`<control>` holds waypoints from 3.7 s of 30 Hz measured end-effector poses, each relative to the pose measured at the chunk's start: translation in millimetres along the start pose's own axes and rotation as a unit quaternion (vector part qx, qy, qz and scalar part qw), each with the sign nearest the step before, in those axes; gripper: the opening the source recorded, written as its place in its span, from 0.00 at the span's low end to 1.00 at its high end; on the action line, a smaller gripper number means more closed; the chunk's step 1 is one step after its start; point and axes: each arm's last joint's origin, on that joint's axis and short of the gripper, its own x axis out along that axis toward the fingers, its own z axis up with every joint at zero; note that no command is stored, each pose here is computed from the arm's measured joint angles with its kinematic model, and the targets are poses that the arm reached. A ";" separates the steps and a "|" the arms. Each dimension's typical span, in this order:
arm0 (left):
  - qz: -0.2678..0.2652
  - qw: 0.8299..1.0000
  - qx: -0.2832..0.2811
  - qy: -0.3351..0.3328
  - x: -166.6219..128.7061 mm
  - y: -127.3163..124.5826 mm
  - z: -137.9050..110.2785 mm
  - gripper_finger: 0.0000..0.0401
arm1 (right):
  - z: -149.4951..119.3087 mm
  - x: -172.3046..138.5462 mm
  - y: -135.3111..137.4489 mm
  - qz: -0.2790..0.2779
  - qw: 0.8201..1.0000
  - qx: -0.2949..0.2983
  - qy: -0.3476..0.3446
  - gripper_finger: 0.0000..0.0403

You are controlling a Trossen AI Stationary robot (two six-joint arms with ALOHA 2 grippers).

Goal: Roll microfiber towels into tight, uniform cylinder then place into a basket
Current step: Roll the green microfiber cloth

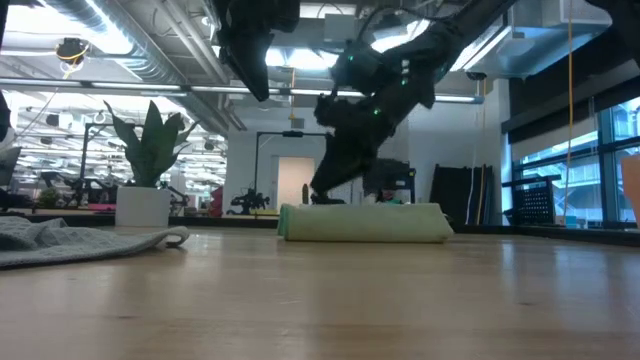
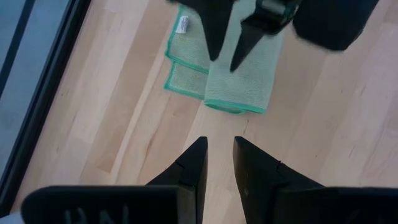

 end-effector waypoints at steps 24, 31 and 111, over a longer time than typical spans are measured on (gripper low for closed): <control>-0.005 1.000 0.007 -0.001 -1.3 -4.8 -1.0 0.17 | -30.6 -27.7 49.9 -0.019 0.957 -0.227 0.182 0.31; -0.006 1.000 0.007 -0.001 -1.3 -4.8 -1.0 0.17 | -35.8 -25.0 46.1 -0.039 0.955 -0.230 0.184 0.31; -0.006 1.000 0.011 -0.002 -1.2 -4.7 -1.0 0.17 | -68.4 -15.5 28.8 0.136 0.969 0.061 0.196 0.02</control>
